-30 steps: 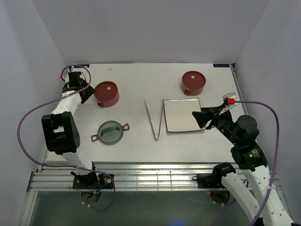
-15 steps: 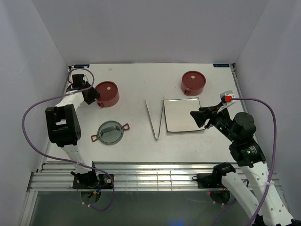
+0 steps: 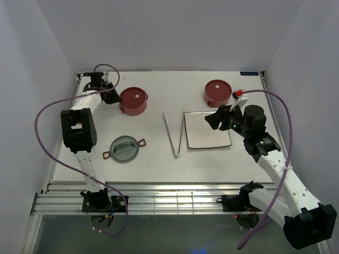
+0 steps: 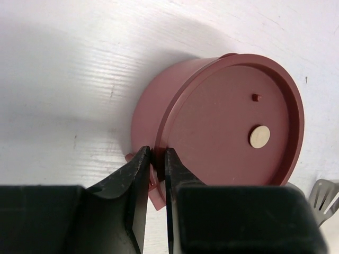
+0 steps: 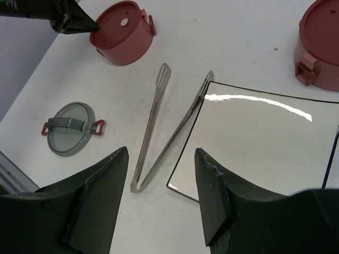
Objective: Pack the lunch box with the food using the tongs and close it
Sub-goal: Open the fastener on the packing box.
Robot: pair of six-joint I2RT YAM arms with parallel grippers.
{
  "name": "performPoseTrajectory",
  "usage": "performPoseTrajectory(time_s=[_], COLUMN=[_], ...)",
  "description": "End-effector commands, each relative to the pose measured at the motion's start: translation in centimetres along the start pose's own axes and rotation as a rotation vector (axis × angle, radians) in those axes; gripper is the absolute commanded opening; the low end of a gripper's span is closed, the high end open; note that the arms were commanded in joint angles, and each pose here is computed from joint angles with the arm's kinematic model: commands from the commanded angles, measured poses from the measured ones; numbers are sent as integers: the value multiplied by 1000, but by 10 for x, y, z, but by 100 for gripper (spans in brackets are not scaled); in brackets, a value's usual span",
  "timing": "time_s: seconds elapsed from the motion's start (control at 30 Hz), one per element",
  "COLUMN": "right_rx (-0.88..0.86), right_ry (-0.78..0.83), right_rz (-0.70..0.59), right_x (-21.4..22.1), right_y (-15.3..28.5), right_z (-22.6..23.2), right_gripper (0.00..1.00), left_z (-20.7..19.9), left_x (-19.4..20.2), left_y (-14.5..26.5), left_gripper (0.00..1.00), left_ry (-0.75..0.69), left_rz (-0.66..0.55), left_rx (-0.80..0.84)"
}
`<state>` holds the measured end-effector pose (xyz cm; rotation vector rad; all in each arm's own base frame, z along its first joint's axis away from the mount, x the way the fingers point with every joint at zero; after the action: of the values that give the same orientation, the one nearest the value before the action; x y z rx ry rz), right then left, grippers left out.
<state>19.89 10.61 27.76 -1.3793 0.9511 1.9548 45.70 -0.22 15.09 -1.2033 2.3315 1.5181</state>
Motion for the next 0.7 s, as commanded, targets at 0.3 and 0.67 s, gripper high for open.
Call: performPoseTrajectory(time_s=[0.3,0.67], right_rx=[-60,-220], right_ry=[-1,63], right_rz=[60,158], right_x=[-31,-14], right_y=[-133,-274], right_z=[1,2], right_gripper=[59,59], left_z=[-5,-25], left_x=[25,68], left_y=[-16,-33], left_gripper=[17,21], left_ry=[-124,-163], left_rz=[137,133], left_rx=[74,160])
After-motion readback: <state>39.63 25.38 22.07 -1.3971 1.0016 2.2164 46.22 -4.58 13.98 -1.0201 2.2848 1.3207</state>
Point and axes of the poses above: each gripper's point midway between its finger pads, its own y axis back along the fingers, its own z axis along the line the jaws close on, x = y × z, the point moved 10 cm from there along y, back along the fingers, and after that the axes turned 9 degrees about y, right-handed, at the moved point
